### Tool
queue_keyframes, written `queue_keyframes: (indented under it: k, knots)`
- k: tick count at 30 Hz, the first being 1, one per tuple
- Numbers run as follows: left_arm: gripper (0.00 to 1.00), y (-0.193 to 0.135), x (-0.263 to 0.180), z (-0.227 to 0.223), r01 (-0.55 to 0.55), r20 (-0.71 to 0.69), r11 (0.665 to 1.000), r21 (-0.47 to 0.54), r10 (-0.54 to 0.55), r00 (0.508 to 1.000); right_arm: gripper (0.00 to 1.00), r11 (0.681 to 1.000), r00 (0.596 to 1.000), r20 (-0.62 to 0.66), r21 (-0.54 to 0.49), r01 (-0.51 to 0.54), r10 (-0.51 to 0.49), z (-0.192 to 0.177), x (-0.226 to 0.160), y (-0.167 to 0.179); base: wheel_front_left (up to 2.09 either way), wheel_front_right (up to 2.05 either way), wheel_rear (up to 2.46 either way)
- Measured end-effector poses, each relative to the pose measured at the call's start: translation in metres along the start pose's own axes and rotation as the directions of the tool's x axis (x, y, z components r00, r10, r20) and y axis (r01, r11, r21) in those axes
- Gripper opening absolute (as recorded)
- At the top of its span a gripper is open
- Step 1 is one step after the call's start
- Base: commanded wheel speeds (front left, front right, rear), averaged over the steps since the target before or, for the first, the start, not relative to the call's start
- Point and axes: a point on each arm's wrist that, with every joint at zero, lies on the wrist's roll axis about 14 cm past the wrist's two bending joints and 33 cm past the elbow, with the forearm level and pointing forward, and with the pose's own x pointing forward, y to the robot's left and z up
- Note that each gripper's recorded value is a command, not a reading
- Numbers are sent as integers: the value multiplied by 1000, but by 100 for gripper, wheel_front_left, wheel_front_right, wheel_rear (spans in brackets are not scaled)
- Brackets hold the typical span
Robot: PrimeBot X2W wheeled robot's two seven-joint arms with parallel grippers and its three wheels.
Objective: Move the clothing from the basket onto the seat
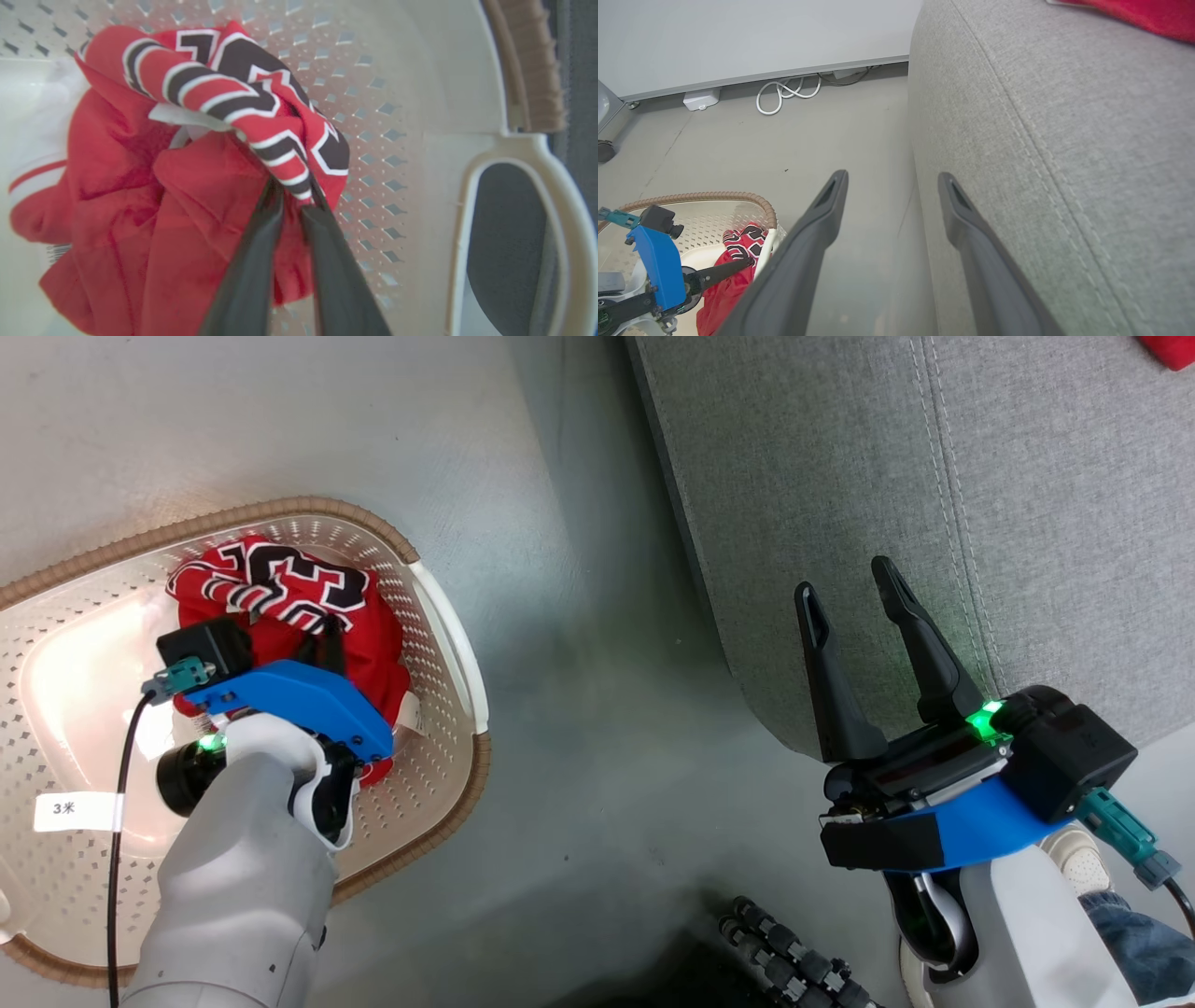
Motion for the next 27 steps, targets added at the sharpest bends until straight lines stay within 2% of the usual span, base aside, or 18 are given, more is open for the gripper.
queue_keyframes:
  k: [12,27]
  knots:
    - [0,-5,-11,11,19,32,999,38,-20,999,100,1000,1000,19,8,-17,17,6,1,6,0,0,0]
    - [0,-17,-63,25,21,93,995,95,-29,995,100,996,990,117,-8,-83,84,42,0,27,0,0,0]
